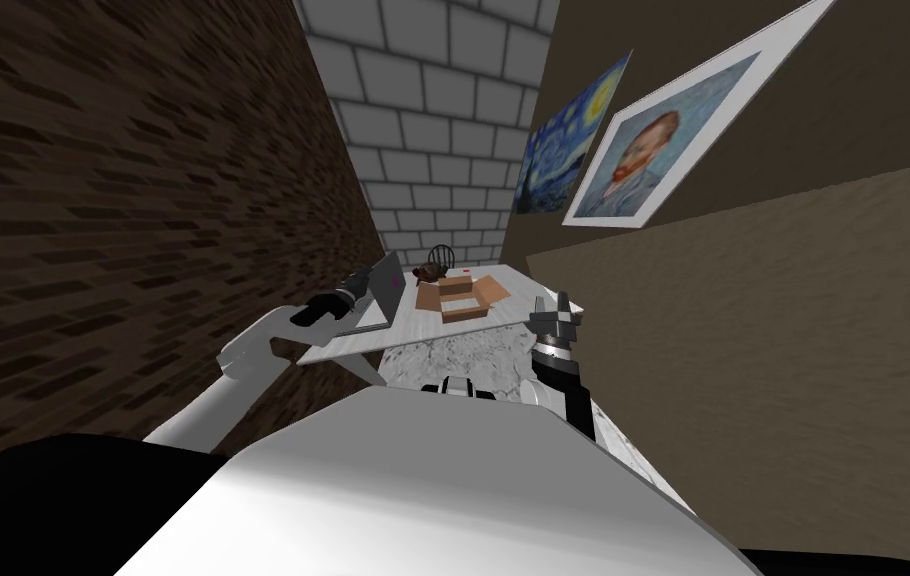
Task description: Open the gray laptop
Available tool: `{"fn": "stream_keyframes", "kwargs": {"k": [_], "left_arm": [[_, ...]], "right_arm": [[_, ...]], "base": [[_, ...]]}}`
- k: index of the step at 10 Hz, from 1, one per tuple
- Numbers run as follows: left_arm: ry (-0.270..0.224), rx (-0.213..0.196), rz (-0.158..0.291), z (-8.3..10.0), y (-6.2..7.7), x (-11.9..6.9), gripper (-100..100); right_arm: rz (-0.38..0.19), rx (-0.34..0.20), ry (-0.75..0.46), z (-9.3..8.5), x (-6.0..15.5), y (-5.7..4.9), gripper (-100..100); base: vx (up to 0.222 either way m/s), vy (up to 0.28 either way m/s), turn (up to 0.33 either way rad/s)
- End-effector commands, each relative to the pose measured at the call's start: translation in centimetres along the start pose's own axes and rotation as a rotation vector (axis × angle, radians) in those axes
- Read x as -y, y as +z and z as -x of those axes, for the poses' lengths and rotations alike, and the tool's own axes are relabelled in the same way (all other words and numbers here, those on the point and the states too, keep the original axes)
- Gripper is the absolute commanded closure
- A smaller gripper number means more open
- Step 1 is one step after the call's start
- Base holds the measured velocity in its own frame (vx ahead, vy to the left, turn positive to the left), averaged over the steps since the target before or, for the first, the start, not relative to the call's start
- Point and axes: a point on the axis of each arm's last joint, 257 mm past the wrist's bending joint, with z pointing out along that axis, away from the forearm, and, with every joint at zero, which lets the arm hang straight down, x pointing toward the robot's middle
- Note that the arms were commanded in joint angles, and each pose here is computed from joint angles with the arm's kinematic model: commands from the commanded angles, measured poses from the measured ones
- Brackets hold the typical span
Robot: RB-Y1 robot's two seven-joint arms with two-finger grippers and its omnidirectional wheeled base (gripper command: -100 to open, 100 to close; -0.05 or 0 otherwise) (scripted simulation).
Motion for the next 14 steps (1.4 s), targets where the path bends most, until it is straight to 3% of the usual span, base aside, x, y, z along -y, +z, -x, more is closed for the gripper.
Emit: {"fn": "stream_keyframes", "kwargs": {"k": [1, 4, 5, 7, 10, 11, 13, 14], "left_arm": [[0.012, 0.020, -0.029, 1.2, 2.0, 0.9, -100], [0.004, 0.046, 0.056, 2.5, 3.0, -3.2, -100], [0.029, 0.026, 0.000, 2.1, 4.0, -1.4, -100], [0.023, 0.054, -0.002, 3.5, 5.4, -1.1, -100], [0.012, 0.078, 0.071, 4.8, 6.2, -4.6, -100], [0.033, 0.065, 0.011, 4.5, 7.3, -2.3, -100], [0.028, 0.088, 0.010, 5.8, 8.5, -2.1, -100], [0.022, 0.098, 0.034, 6.3, 8.9, -3.2, -100]], "right_arm": [[0.000, 0.000, 0.000, 0.0, 0.0, 0.0, 0], [0.000, 0.000, 0.000, 0.0, 0.0, 0.0, 0], [0.000, 0.000, 0.000, 0.0, 0.0, 0.0, 0], [0.000, 0.000, 0.000, 0.0, 0.0, 0.0, 0], [0.000, 0.000, 0.000, 0.0, 0.0, 0.0, 0], [0.000, 0.000, 0.000, 0.0, 0.0, 0.0, 0], [0.000, 0.000, 0.000, 0.0, 0.0, 0.0, 0], [0.000, 0.000, 0.000, 0.0, 0.0, 0.0, 0]], "base": [[-0.073, -0.019, 0.041], [-0.004, -0.003, 0.011], [-0.105, -0.003, -0.236], [-0.121, -0.015, -0.070], [-0.005, 0.001, 0.007], [-0.113, -0.014, -0.266], [-0.114, -0.003, -0.054], [-0.023, -0.015, 0.023]]}}
